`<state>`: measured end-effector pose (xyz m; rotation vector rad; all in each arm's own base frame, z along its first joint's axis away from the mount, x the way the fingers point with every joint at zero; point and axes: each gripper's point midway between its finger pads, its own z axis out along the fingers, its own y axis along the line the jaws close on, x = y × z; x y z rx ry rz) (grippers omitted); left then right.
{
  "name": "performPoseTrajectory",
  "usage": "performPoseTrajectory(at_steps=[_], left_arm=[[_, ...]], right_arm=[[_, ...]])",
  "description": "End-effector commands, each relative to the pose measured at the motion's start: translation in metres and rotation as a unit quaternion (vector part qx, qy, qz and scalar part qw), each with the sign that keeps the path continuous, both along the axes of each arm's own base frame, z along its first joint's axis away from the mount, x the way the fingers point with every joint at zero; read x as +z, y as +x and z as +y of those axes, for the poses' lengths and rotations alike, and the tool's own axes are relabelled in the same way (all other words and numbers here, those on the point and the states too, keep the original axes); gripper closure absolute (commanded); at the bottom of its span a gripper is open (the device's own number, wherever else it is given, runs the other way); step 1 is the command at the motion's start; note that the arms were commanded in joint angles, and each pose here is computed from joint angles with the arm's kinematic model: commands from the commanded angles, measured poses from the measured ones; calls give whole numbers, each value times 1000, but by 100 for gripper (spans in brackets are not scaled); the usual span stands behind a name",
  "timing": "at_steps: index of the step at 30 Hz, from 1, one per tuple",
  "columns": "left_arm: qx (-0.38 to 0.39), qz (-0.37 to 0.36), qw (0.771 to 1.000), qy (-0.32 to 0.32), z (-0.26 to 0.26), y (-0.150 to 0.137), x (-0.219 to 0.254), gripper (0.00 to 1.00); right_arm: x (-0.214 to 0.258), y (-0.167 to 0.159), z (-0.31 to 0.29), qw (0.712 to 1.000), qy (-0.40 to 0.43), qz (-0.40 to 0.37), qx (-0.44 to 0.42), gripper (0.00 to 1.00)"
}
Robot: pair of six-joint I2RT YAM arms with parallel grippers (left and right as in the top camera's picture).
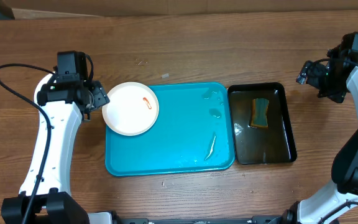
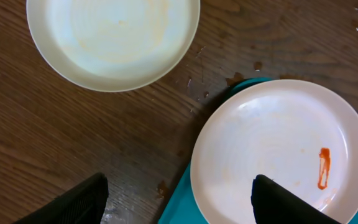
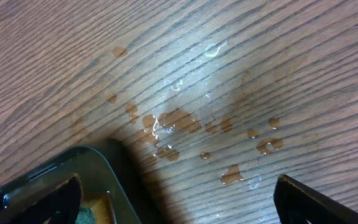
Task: Clean dirty plates on tray and stack at the side
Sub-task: 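Release the stacked plate and move the left gripper to the remaining white plate, then pinch the white plate rim and drag it to the tray center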
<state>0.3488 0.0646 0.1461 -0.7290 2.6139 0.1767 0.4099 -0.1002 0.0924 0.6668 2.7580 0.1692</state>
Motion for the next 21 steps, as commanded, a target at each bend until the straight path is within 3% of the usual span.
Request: performPoseTrajectory(at_steps=[1, 13, 21], left_arm=[[5, -1, 1000, -4, 0, -1, -2, 25], [5, 20, 1000, -6, -1, -12, -27, 31], [5, 18, 1000, -8, -2, -16, -51, 44]], right_arm=[[14, 4, -4, 1000, -8, -19, -3, 0], [14, 4, -4, 1000, -8, -19, -3, 0], [14, 4, -4, 1000, -8, -19, -3, 0]])
